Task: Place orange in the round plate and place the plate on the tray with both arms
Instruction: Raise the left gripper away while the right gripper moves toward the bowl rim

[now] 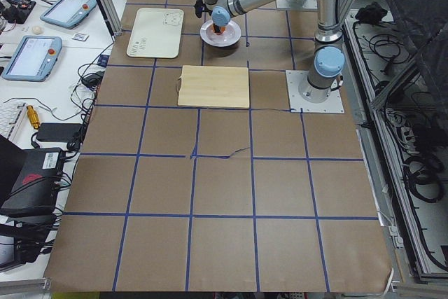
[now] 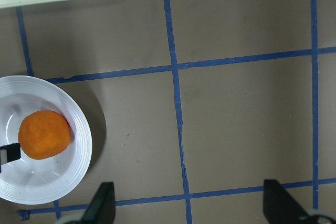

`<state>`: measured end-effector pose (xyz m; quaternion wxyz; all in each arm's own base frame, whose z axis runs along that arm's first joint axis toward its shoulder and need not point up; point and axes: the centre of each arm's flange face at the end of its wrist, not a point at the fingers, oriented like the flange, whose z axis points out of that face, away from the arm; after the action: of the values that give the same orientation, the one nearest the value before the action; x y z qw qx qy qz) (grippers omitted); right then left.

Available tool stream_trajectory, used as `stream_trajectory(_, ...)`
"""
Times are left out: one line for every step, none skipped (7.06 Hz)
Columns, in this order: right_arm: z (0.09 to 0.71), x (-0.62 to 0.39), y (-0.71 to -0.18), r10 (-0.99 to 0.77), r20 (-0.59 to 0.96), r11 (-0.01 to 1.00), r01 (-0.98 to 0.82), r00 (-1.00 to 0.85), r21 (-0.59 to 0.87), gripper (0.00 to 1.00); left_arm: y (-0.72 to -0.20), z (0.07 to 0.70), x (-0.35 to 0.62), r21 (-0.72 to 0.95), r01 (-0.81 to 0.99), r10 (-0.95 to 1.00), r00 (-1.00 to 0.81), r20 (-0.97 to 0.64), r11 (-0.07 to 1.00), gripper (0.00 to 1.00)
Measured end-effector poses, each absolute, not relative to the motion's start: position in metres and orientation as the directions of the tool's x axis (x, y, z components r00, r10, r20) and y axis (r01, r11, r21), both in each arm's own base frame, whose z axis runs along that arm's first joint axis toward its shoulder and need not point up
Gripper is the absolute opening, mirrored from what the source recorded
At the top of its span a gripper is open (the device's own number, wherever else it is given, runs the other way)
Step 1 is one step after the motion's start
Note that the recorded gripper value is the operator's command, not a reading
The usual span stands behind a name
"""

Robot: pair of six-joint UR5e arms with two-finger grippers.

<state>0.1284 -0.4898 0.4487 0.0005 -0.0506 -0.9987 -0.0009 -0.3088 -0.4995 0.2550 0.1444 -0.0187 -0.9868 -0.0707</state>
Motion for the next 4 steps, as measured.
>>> stream_trajectory(0.445,0.127,-0.493,0.102,0.003,0.995,0.102,-0.995,0.006,1.00,-0.504,0.290,-0.303,0.141,0.052,0.016,-0.970,0.245,0.989,1.00)
stream_trajectory(0.437,0.127,-0.498,0.098,-0.005,0.995,0.098,-0.995,0.021,1.00,-0.504,0.332,-0.294,0.146,0.048,0.018,-0.980,0.199,0.988,1.00)
stream_trajectory(0.422,0.126,-0.509,0.094,-0.045,0.995,0.092,-0.995,0.043,1.00,-0.505,0.378,-0.277,0.123,0.030,0.010,-0.987,0.158,0.992,1.00)
stream_trajectory(0.408,0.126,-0.522,0.089,-0.112,0.995,0.084,-0.990,0.051,1.00,-0.506,0.415,-0.250,0.072,0.015,0.007,-0.994,0.111,0.997,1.00)
